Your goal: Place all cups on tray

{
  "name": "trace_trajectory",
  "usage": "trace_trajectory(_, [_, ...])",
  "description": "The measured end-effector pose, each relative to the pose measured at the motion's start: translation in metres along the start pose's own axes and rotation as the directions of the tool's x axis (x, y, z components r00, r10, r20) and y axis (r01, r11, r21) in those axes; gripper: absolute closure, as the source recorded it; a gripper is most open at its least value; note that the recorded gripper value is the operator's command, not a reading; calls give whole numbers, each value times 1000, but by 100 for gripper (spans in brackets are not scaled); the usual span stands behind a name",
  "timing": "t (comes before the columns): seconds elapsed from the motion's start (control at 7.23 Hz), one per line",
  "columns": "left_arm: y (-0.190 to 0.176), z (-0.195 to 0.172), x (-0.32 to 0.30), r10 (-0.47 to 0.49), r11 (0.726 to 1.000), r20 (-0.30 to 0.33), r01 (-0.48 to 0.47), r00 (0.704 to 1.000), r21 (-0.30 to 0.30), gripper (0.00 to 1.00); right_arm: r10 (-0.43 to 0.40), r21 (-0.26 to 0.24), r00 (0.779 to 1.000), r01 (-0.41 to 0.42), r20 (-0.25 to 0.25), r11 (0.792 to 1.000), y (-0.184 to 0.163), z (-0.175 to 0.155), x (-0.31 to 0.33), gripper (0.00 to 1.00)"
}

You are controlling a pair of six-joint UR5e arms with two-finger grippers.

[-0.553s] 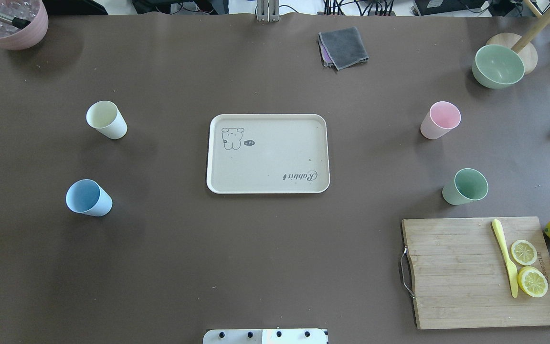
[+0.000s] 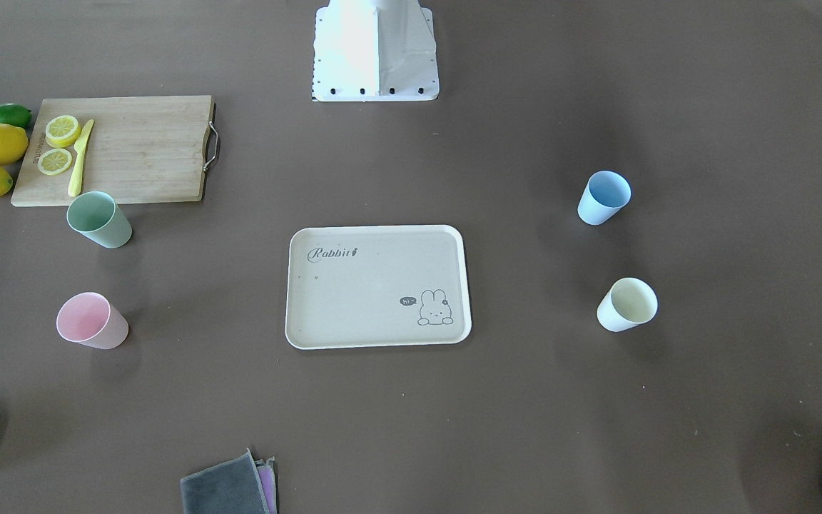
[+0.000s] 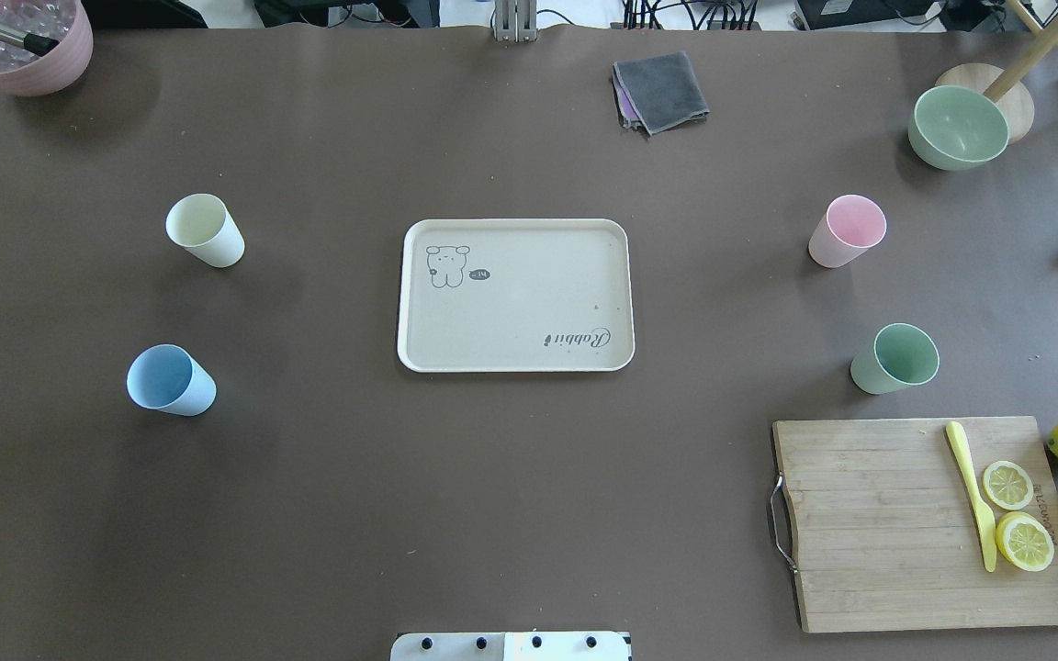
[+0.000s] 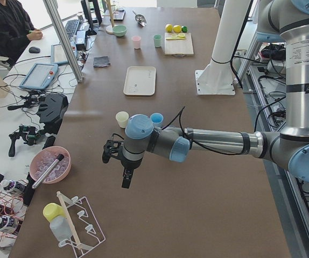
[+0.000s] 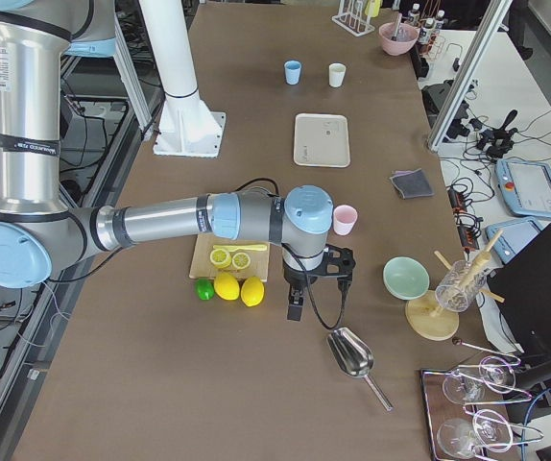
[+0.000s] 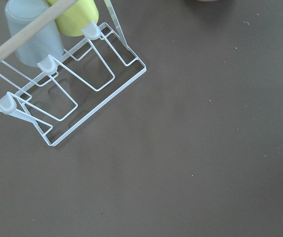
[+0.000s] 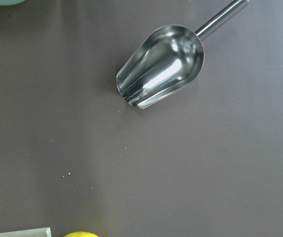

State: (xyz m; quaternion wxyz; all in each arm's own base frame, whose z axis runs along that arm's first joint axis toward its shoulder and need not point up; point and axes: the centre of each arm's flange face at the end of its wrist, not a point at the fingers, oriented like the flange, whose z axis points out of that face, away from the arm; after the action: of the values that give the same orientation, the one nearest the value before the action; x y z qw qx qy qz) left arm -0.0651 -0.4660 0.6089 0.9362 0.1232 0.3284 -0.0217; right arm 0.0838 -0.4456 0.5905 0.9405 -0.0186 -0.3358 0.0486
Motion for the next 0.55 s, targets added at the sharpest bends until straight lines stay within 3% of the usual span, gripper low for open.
trace_trajectory(0.55, [1,1,-1,-2,1000,0,2,1000,-3,2,0,0,1000,0,1,1000,0,0,0,0])
